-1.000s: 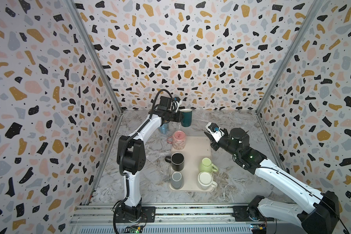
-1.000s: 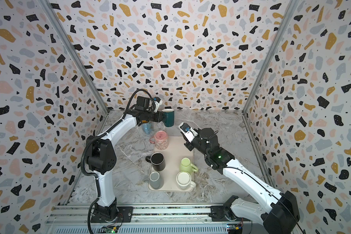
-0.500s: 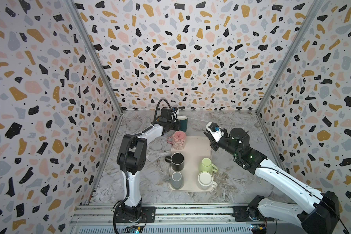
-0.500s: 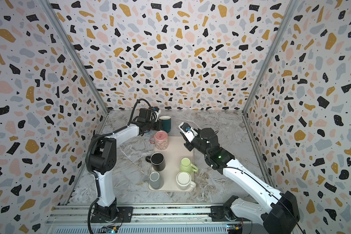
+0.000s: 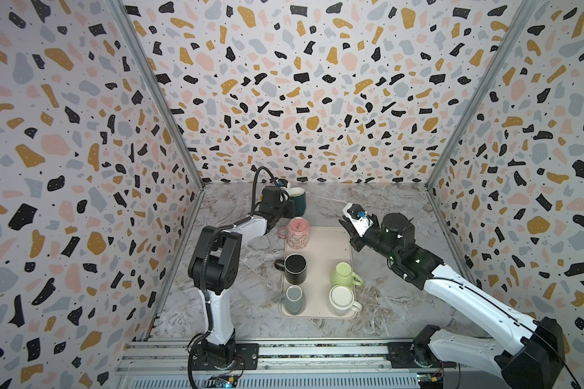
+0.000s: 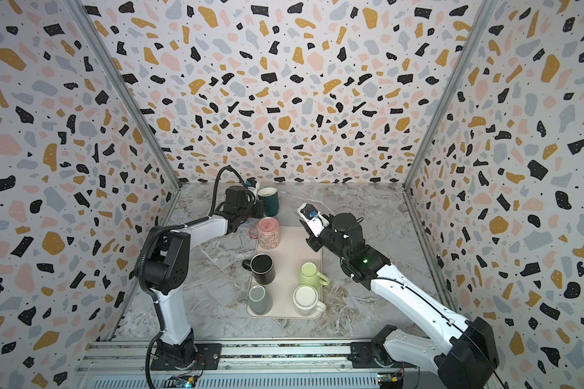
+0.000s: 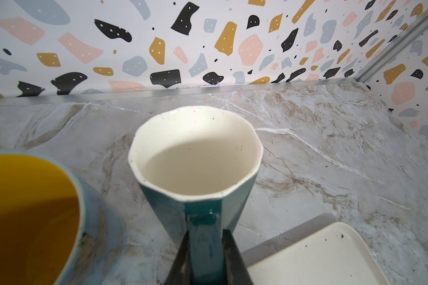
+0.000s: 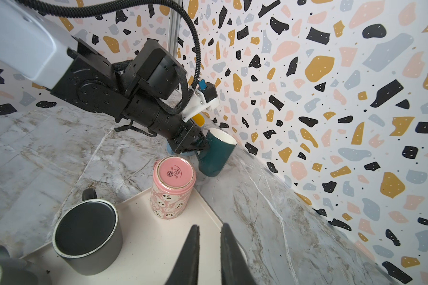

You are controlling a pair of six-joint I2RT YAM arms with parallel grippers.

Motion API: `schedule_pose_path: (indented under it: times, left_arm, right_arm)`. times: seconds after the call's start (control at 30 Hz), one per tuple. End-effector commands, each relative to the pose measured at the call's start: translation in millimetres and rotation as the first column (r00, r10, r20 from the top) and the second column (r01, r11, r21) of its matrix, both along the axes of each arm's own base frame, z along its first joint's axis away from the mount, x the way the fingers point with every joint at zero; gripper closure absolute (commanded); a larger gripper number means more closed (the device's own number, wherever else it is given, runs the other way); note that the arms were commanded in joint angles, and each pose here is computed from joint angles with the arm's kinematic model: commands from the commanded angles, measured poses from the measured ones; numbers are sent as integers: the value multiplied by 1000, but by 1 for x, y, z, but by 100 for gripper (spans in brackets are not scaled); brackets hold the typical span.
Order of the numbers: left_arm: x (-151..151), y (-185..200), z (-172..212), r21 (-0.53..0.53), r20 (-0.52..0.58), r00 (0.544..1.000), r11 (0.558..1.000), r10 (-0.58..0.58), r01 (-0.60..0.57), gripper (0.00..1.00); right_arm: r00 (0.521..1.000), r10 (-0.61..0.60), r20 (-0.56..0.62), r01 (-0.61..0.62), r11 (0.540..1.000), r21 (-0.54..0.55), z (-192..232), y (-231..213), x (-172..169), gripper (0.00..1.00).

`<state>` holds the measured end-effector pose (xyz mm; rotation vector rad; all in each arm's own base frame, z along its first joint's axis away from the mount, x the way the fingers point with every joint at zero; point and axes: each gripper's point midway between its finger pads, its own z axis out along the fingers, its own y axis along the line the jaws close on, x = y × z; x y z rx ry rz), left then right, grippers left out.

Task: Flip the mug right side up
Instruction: 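Lower the green mug upright beside the light-blue mug with the left gripper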

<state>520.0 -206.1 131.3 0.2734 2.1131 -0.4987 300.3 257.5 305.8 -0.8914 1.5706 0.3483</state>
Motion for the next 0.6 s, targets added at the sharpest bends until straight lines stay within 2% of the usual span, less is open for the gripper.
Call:
schedule_pose_path:
  times: [0.0, 0.17, 0.57]
  left_arm:
    - [12, 3, 71, -49, 240, 970, 999, 32, -21, 100]
    - [6, 14, 67, -34, 272, 960, 998, 66, -58, 100]
    - [2, 13, 48, 6, 273, 962, 999, 35, -38, 100]
  right_arm:
    - [1000, -3, 15, 2, 1000, 31, 8, -2, -1, 82]
    - [1000, -2, 10, 2, 999, 35, 6, -2, -1, 82]
    - [1000, -7, 2, 7, 999, 35, 4, -3, 0, 82]
